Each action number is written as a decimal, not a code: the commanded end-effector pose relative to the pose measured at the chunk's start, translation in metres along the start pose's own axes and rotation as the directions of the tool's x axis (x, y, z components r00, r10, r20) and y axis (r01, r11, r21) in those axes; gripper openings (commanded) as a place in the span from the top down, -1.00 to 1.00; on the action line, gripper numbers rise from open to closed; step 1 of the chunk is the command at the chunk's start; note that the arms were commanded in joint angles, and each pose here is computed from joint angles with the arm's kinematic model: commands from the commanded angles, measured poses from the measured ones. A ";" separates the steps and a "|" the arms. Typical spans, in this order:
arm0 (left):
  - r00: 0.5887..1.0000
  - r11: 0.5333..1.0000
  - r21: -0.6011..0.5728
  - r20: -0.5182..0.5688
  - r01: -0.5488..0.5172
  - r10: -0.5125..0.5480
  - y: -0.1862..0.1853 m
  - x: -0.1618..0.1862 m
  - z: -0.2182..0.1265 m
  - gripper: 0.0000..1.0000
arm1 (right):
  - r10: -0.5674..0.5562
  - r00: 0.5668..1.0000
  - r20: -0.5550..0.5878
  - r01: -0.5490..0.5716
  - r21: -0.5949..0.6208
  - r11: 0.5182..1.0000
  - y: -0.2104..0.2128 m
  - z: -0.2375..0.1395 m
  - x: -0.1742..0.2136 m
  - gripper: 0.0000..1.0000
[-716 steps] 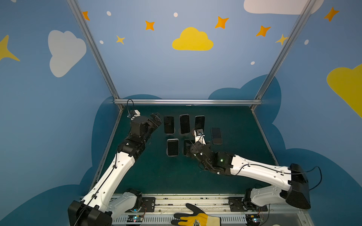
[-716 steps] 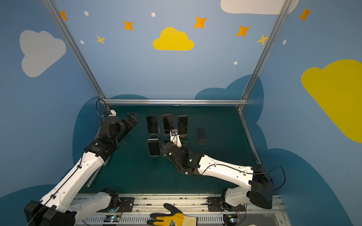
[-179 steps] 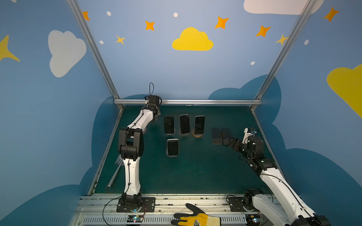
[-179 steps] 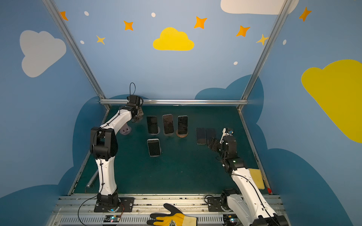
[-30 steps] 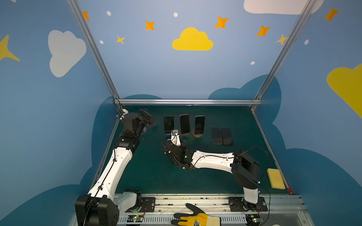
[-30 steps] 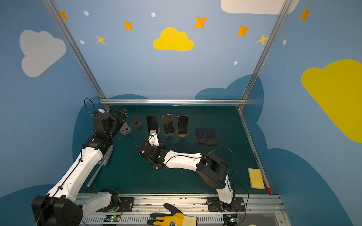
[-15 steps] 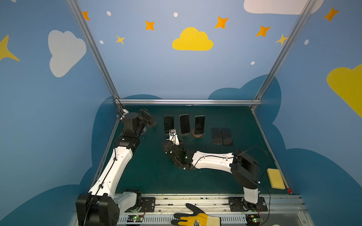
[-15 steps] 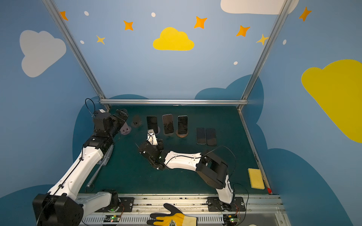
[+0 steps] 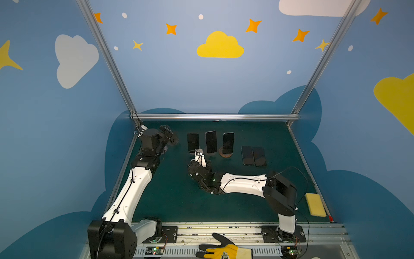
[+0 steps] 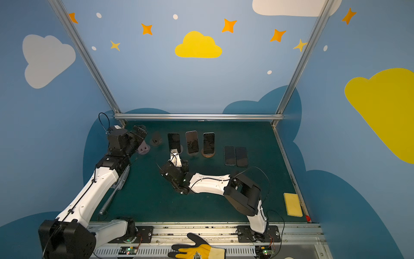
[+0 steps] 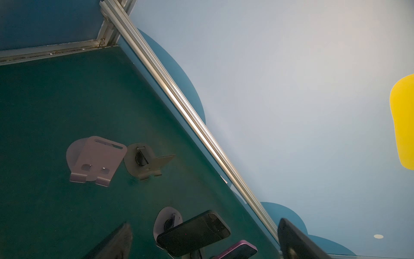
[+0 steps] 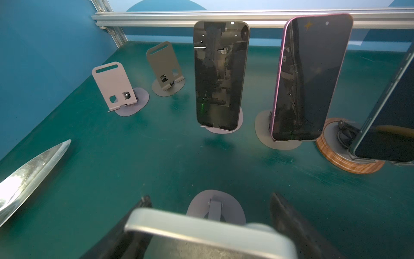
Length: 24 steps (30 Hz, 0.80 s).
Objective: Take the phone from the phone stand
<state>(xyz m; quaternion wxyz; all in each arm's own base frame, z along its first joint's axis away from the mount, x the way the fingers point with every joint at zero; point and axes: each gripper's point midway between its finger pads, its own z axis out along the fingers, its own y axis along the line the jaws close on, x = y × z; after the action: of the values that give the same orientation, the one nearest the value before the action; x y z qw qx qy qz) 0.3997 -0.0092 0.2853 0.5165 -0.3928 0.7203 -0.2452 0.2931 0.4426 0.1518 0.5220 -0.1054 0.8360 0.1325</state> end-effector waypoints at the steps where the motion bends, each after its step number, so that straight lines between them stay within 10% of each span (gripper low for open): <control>1: 1.000 1.000 0.005 0.016 0.000 0.000 0.001 -0.005 -0.001 -1.00 | 0.020 1.000 0.004 -0.020 -0.003 1.000 -0.002 -0.001 -0.005 -0.67; 24: 1.000 0.999 0.032 -0.008 0.017 -0.017 -0.002 -0.003 0.001 -0.99 | 0.011 0.998 0.057 -0.007 -0.086 0.996 0.006 -0.013 -0.016 -0.36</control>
<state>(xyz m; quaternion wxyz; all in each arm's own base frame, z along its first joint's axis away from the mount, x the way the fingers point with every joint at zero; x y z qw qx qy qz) 0.4006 -0.0066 0.2866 0.5150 -0.3933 0.7182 -0.2536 0.2929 0.4427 0.1529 0.5297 -0.1133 0.8260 0.1561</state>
